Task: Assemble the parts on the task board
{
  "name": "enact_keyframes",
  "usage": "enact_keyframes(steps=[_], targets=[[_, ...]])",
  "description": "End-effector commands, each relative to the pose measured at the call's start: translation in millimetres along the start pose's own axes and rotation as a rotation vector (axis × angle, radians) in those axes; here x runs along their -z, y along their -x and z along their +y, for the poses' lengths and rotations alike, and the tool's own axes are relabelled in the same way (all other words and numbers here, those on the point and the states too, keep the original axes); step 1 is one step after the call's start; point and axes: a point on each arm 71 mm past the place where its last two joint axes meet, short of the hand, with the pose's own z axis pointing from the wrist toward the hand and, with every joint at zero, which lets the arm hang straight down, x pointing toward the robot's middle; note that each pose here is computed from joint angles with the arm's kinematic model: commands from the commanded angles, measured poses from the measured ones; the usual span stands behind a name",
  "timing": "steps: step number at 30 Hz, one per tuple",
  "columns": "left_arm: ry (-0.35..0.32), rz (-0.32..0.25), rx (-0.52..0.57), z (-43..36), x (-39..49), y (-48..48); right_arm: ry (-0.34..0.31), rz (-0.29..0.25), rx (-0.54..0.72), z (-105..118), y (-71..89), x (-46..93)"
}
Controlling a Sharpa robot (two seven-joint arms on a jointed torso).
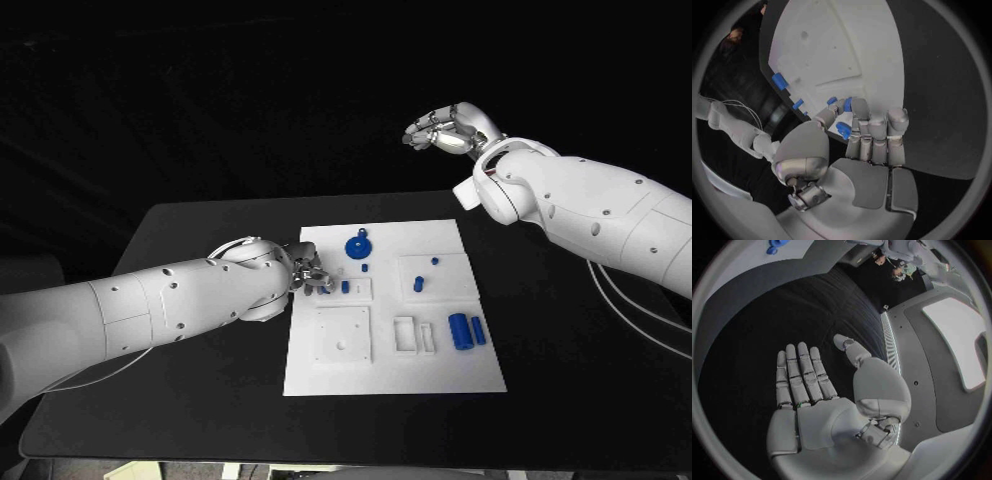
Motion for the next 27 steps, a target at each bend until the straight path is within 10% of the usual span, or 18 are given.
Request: enact_keyframes(steps=[1, 27], targets=[[0.006, 0.014, -0.008, -0.5, -0.6, -1.0, 0.005, 0.011, 0.003, 1.1, -1.2, -0.4], [0.013, 0.075, -0.023, -1.4, -1.7, 1.3, 0.002, 0.014, 0.003, 0.1, -1.8, -0.3]])
